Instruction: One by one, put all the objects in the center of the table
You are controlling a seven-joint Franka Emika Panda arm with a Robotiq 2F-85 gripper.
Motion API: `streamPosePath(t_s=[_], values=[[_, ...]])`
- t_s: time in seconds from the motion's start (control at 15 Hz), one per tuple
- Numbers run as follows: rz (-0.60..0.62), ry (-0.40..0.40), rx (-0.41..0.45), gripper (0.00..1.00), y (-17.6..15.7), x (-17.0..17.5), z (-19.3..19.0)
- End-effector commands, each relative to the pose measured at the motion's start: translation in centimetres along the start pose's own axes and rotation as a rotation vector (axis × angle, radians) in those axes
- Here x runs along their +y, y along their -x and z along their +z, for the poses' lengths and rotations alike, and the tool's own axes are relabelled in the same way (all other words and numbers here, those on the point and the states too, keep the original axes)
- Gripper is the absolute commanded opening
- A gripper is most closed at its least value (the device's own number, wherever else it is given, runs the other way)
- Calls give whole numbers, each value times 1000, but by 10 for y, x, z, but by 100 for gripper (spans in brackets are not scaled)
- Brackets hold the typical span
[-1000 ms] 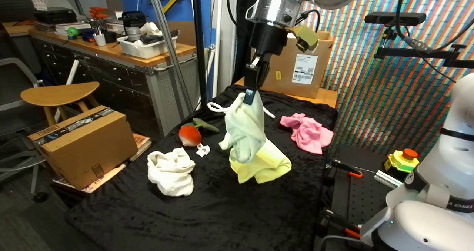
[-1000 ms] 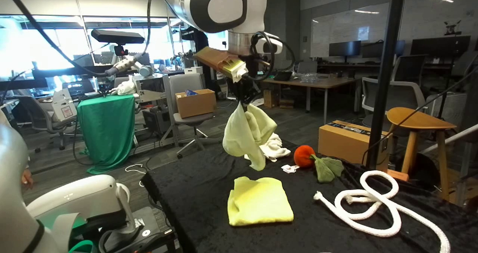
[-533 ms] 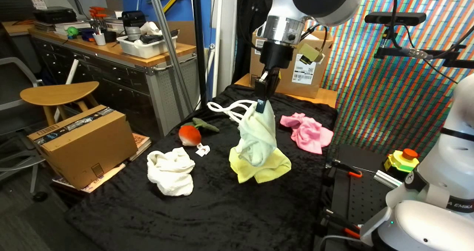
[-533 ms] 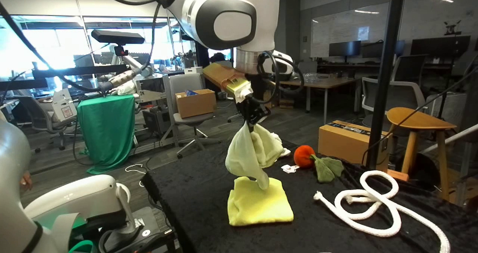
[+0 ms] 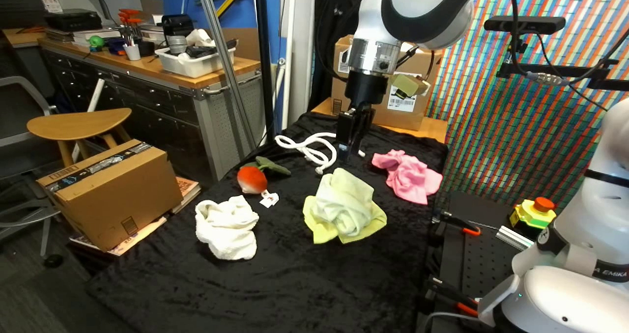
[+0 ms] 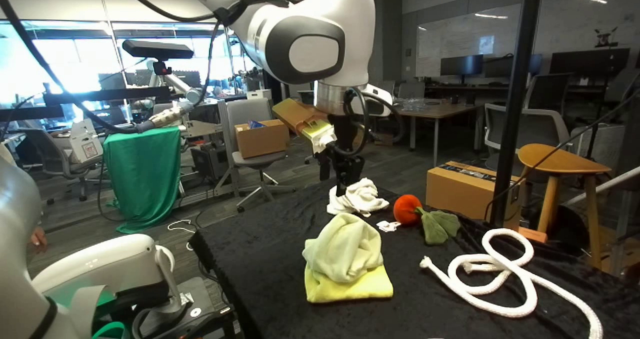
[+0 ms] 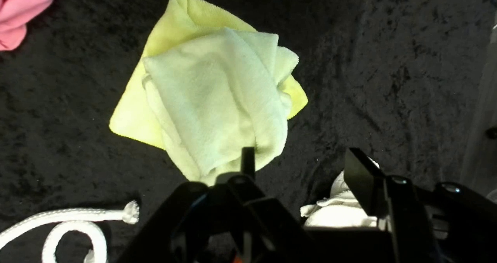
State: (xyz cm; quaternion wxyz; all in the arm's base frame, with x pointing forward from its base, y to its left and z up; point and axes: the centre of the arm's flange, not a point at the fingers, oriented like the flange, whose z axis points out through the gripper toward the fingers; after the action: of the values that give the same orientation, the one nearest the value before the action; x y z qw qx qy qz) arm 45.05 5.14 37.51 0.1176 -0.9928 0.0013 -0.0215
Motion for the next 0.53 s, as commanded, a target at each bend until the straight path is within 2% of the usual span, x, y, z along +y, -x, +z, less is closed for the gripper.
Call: streamPosePath(t_s=[0.0, 0.07, 0.47], values=[[25, 19, 41, 93, -11, -7, -6], [33, 25, 62, 99, -16, -6, -7], [89, 67, 139, 100, -80, 14, -30]])
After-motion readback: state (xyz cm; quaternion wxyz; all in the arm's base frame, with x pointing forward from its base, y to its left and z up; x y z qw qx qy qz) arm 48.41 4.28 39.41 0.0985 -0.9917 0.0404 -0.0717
